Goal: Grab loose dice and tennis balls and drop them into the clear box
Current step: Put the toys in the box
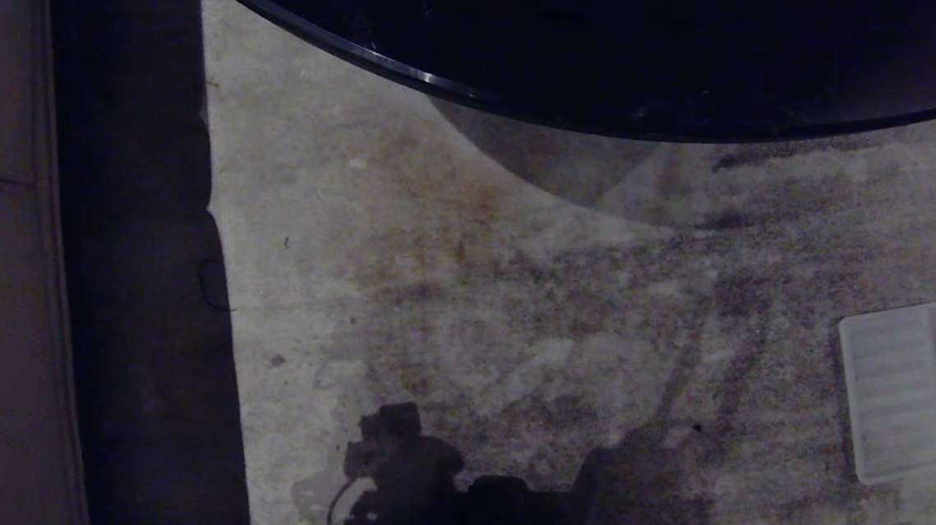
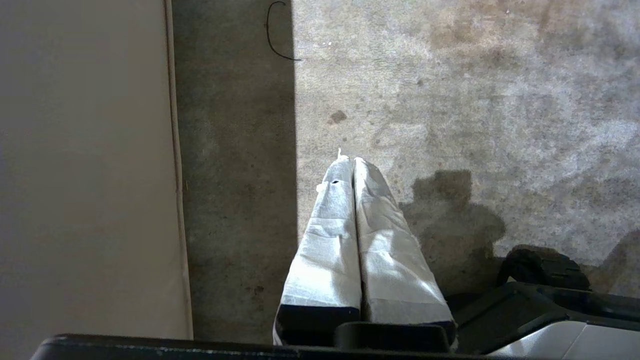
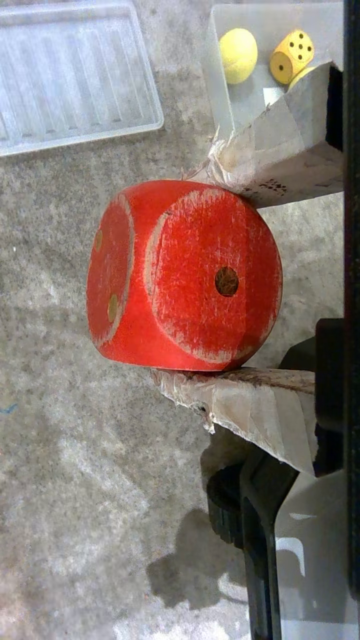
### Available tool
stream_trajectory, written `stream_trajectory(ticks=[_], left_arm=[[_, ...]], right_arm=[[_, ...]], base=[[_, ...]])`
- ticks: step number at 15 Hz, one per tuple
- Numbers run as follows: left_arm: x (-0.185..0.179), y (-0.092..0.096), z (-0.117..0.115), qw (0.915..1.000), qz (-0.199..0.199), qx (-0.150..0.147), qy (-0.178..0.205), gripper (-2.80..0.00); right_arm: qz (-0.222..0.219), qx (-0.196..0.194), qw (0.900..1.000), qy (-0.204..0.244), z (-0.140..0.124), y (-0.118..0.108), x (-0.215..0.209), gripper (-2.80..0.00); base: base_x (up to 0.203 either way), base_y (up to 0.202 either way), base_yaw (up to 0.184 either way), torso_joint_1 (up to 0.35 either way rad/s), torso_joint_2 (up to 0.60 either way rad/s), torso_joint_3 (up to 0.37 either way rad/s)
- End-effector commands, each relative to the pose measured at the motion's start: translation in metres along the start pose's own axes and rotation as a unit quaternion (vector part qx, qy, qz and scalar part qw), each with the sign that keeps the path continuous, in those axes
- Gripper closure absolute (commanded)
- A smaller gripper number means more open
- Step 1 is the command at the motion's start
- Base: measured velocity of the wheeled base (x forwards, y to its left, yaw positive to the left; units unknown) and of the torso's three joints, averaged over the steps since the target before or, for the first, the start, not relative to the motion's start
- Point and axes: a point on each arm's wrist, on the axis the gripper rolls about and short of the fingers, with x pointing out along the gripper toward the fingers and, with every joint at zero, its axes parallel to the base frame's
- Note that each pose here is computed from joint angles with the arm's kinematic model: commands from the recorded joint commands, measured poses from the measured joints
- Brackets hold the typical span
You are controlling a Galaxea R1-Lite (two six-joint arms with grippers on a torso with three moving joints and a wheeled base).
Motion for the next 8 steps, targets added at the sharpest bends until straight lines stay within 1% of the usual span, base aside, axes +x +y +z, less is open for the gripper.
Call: stream_trajectory(ticks=[1, 2, 5, 8], left_arm=[[0.0001, 0.0, -0.0004, 1.0, 0.0, -0.002, 0.001, 0.0], [0.0002, 0.0, -0.0004, 1.0, 0.0, 0.0, 0.001, 0.0], [0.0002, 0.0, -0.0004, 1.0, -0.001, 0.002, 0.002, 0.0], [0.0002, 0.0, -0.0004, 1.0, 0.0, -0.002, 0.001, 0.0]], right_arm=[[-0.002, 0.007, 1.0, -0.001, -0.0001, -0.0001, 0.0001, 0.0], [-0.006, 0.016, 1.0, -0.001, -0.0004, -0.0003, 0.0002, 0.0], [-0.007, 0.015, 1.0, -0.001, -0.0002, -0.0003, 0.0001, 0.0], [-0.007, 0.015, 1.0, -0.001, 0.0, -0.0003, 0.0001, 0.0]], base=[[0.0, 0.0, 0.0, 0.0, 0.0, 0.0], [0.0, 0.0, 0.0, 0.0, 0.0, 0.0], [0.0, 0.0, 0.0, 0.0, 0.0, 0.0], [0.0, 0.0, 0.0, 0.0, 0.0, 0.0]])
